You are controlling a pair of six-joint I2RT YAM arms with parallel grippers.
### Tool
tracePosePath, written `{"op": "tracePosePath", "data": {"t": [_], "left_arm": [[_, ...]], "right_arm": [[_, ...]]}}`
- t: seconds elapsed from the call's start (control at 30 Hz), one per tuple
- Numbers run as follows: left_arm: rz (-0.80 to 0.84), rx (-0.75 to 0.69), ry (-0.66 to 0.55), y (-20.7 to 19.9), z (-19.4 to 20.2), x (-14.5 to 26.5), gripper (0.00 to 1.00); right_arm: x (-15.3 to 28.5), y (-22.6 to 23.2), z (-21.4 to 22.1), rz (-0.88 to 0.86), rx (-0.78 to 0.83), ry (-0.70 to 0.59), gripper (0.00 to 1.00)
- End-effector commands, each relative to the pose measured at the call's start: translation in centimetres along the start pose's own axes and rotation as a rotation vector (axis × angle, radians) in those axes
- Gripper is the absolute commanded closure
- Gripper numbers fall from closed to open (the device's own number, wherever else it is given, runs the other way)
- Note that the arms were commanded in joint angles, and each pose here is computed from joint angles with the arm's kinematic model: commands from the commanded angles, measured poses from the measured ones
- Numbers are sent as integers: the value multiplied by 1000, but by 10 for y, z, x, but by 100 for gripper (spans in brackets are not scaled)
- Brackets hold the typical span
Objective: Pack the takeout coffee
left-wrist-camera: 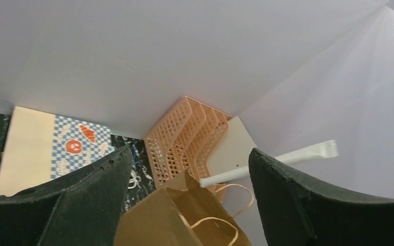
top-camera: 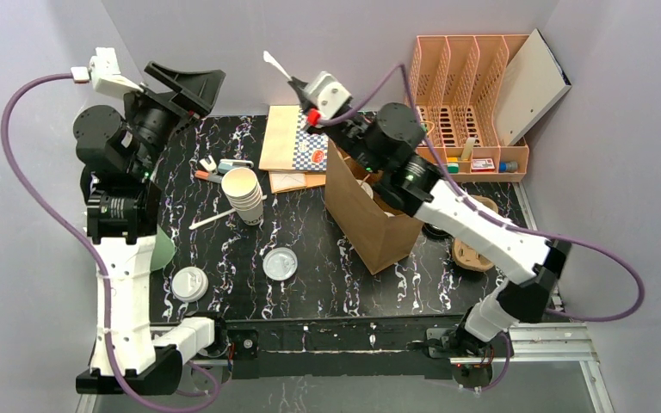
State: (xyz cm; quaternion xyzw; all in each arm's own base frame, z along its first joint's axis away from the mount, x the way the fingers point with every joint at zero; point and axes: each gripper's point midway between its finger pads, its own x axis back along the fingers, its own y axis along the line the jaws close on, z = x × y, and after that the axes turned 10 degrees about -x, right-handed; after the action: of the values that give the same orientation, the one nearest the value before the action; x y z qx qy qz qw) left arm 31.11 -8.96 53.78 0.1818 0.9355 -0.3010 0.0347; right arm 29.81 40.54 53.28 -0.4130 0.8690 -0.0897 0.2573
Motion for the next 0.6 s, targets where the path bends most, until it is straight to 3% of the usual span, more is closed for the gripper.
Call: {"op": "tracePosePath", "data": {"t": [0.0,0.2,0.33,0.57], "left_arm": [[-160,-100,-7,28,2,19,19],[-362,-142,71,82,38,33,20],[-484,-187,123,115,57,46,20],[-548,-205,175,139,81,55,19]], "right_arm": [[40,-46,-45,162,-53,-39,99],[93,-78,-47,327,-141,22,99],[124,-89,-29,418,-202,134,99],[183,-89,0,529,-332,174,99]]}}
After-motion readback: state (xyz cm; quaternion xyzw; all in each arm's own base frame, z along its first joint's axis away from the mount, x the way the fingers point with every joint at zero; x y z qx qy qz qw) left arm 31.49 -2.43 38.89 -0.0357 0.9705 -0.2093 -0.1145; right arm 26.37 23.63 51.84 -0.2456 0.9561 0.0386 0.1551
